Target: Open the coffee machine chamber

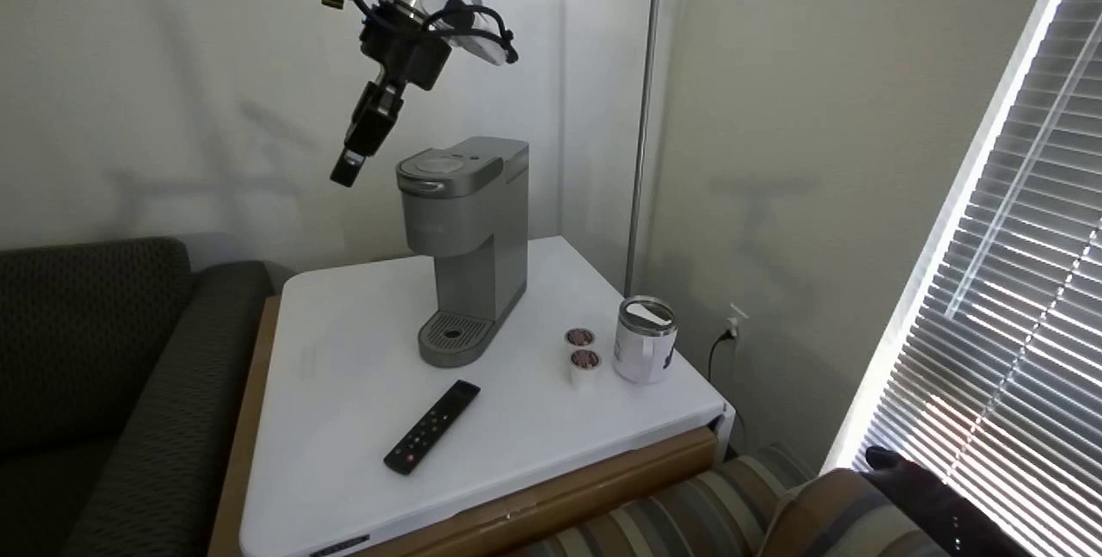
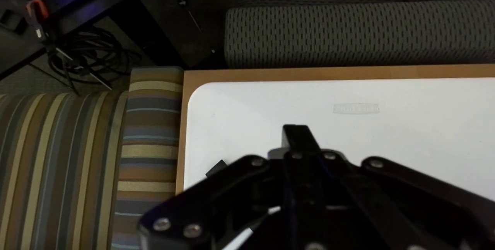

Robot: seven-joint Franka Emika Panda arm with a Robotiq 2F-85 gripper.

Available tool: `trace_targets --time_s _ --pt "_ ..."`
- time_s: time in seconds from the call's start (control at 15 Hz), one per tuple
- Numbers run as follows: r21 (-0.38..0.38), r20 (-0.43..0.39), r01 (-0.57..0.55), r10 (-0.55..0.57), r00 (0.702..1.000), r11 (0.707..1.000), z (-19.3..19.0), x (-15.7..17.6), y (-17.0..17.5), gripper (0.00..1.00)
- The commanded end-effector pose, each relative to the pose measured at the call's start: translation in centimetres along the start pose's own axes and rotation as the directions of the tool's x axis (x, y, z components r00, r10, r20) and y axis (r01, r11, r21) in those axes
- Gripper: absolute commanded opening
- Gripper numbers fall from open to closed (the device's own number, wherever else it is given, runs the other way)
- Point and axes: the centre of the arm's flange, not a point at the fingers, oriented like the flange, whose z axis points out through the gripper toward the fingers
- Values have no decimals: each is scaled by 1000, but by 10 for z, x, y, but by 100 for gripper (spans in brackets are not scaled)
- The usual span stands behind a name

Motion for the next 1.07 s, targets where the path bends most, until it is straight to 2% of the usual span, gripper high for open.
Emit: trace_targets --time_s 0.0,0.2,0.53,0.8,1.0 --pt "0 0 0 0 1000 1000 0 0 0 0" --pt "38 -25 -26 27 999 999 8 -2 -3 0" --pt "154 -104 -39 55 993 987 34 18 -3 0" --pt "228 -167 -53 93 982 972 51 32 5 0" --pt "269 -233 -48 113 966 962 54 27 10 0"
